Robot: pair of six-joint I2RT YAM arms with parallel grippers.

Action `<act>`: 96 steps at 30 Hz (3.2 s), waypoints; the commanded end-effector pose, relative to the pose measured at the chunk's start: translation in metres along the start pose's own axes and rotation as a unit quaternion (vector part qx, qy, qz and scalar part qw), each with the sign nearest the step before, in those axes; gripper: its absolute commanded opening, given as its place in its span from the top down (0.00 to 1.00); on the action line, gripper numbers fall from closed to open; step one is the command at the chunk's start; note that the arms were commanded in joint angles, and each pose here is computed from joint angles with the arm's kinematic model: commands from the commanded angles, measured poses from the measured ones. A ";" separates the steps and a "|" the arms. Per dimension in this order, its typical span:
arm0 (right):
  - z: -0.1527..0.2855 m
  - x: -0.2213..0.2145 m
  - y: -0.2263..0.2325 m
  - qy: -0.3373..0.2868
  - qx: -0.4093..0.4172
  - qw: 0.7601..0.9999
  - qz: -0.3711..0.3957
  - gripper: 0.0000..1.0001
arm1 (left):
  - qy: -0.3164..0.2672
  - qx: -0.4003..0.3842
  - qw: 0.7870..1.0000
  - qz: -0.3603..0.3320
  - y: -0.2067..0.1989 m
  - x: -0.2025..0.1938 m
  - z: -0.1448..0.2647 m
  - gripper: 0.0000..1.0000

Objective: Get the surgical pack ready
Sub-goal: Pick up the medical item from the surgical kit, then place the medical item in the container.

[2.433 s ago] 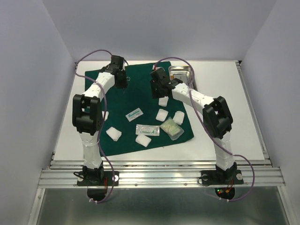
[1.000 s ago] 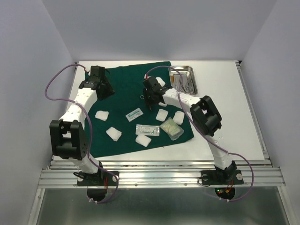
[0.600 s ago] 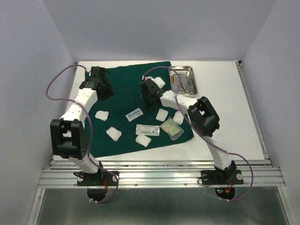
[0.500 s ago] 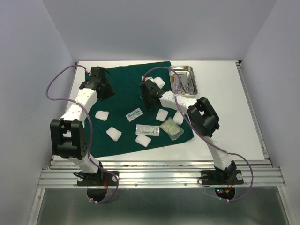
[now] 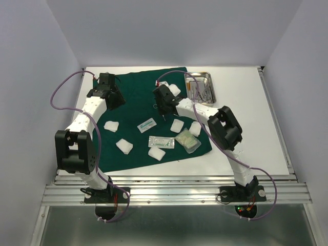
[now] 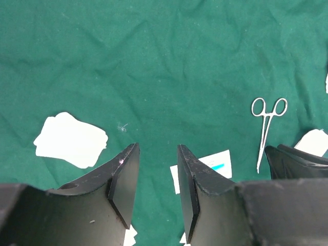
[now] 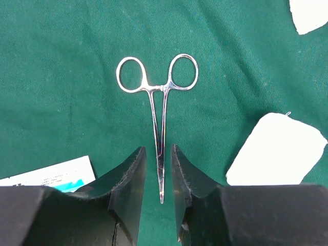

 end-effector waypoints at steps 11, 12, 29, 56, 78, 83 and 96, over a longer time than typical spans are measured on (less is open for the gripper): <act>-0.019 -0.018 0.007 0.027 0.000 1.000 0.008 0.81 | -0.001 -0.003 1.000 -0.007 0.002 -0.002 -0.001 0.54; -0.018 -0.017 0.007 0.025 0.000 1.000 0.007 0.83 | -0.002 -0.003 1.000 -0.006 0.002 -0.001 -0.001 0.54; 0.027 0.035 -0.002 -0.041 -0.007 0.999 -0.010 0.99 | -0.005 -0.002 1.000 -0.008 0.002 0.000 0.001 0.55; 0.067 0.104 -0.134 -0.117 -0.130 0.982 -0.070 0.99 | -0.022 -0.001 1.000 -0.017 -0.001 0.012 0.011 0.55; -0.001 0.044 -0.278 -0.029 -0.202 0.972 -0.115 0.99 | -0.013 -0.005 1.000 -0.016 -0.006 0.013 0.007 0.55; -0.013 0.033 -0.272 -0.015 -0.184 0.977 -0.103 0.99 | -0.016 -0.001 1.000 -0.018 -0.005 0.014 0.007 0.55; -0.009 0.020 -0.270 -0.001 -0.181 0.979 -0.094 0.80 | -0.015 -0.001 1.000 -0.018 -0.004 0.013 0.008 0.55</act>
Point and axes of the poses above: each gripper's point midway between its finger pads, its own z axis back along the fingers, its own y axis along the line the jaws close on, x = y × z, the point moved 3 cm from there along z, back along the fingers, and after that the axes turned 9 degrees about z, right-handed, at the moved point
